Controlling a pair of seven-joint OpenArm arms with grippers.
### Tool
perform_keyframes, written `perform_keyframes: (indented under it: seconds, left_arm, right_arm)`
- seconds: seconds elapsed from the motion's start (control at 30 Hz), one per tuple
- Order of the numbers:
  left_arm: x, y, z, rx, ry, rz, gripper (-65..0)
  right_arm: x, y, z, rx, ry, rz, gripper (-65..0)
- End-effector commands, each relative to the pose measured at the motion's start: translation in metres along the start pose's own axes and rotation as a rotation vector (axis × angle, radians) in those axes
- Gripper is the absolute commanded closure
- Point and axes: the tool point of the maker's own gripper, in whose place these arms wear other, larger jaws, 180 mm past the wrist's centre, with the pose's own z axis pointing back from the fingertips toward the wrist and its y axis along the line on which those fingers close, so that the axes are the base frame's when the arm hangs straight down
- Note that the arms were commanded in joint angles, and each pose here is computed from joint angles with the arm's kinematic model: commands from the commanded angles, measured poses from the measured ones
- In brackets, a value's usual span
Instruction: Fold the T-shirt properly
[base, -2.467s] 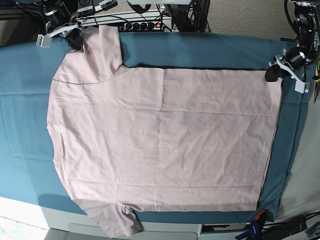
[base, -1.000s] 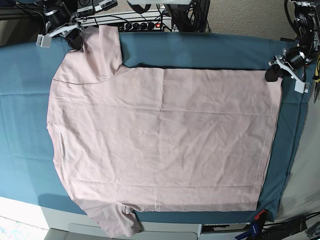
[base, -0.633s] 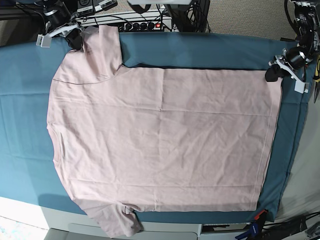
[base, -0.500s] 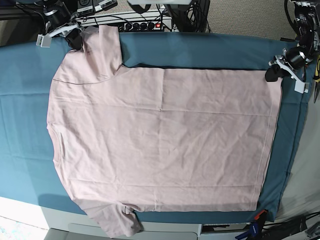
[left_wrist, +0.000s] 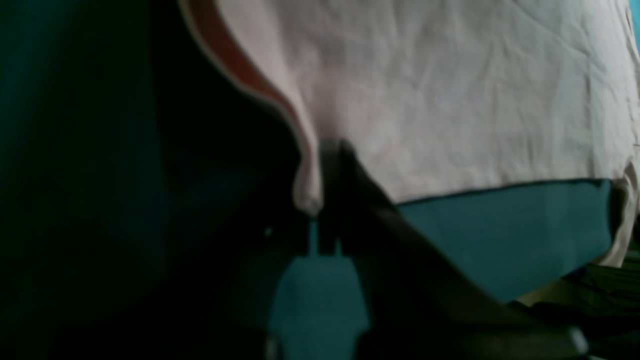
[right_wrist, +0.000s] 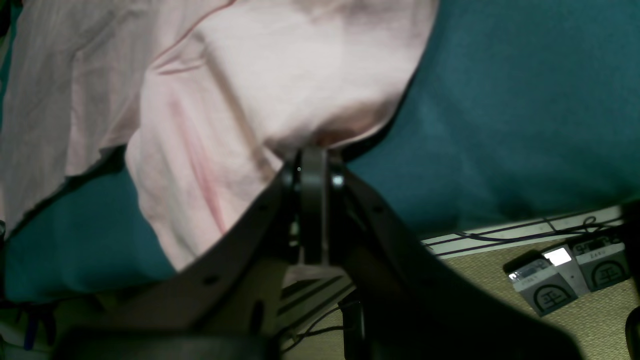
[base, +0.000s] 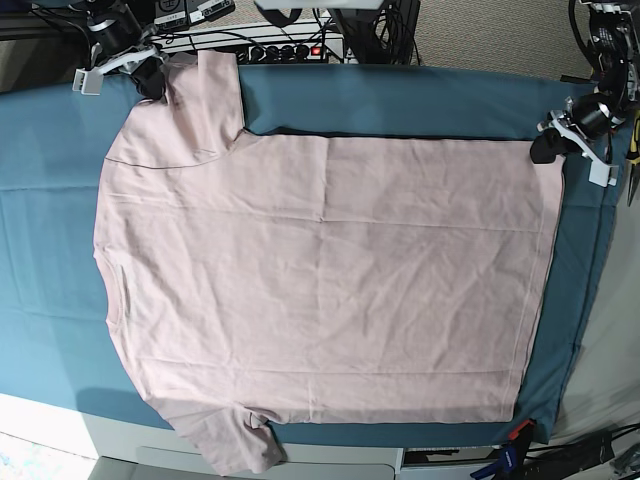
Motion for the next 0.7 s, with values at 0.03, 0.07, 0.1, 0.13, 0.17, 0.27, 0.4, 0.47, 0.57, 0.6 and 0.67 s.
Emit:
perform_keyframes:
  seconds: [0.03,0.07,0.1,0.13,0.17,0.27,0.4,0.47,0.57,0.6,0.67]
  left_arm:
    - [0.0059,0.0021,0.0036,0.008,-0.003,-0.025,0.0]
    - [0.0059,0.0021,0.0036,0.008,-0.003,-0.025,0.0]
    - [0.0060,0.0021,0.0036,0.008,-0.004,-0.025,0.0]
    - [0.0060,0.0021,0.0036,0.008,-0.004,-0.025,0.0]
    - [0.0058,0.0021,0.0035,0.009,-0.003,-0.025,0.0]
    - [0.0060,0.0021,0.0036,0.009,-0.004,-0.026,0.0]
    - [0.0059,0.0020,0.0035,0.008,-0.004,-0.025,0.0]
    - [0.0061,0.0020,0.0035,0.008,-0.005,-0.025,0.0]
    - [0.0071,0.0020,0.0035,0.008,-0.010,-0.025,0.0]
    - [0.0071,0.0020,0.0035,0.008,-0.010,-0.025,0.0]
    - [0.0071,0.0020,0.0035,0.008,-0.010,-0.025,0.0]
  right_arm:
    - [0.0074,0.0001,0.0034,0.002,-0.024,0.015,0.0]
    - [0.0074,0.0001,0.0034,0.002,-0.024,0.015,0.0]
    - [0.0074,0.0001,0.0034,0.002,-0.024,0.015,0.0]
    - [0.0074,0.0001,0.0034,0.002,-0.024,0.015,0.0]
    - [0.0074,0.0001,0.0034,0.002,-0.024,0.015,0.0]
    - [0.0074,0.0001,0.0034,0.003,-0.024,0.015,0.0]
    - [0.0074,0.0001,0.0034,0.002,-0.024,0.015,0.0]
    - [0.0073,0.0001,0.0033,0.002,-0.024,0.015,0.0]
    - [0.0074,0.0001,0.0034,0.002,-0.024,0.015,0.0]
    - [0.0074,0.0001,0.0034,0.002,-0.024,0.015,0.0]
    - [0.0073,0.0002,0.0033,0.003,-0.024,0.015,0.0]
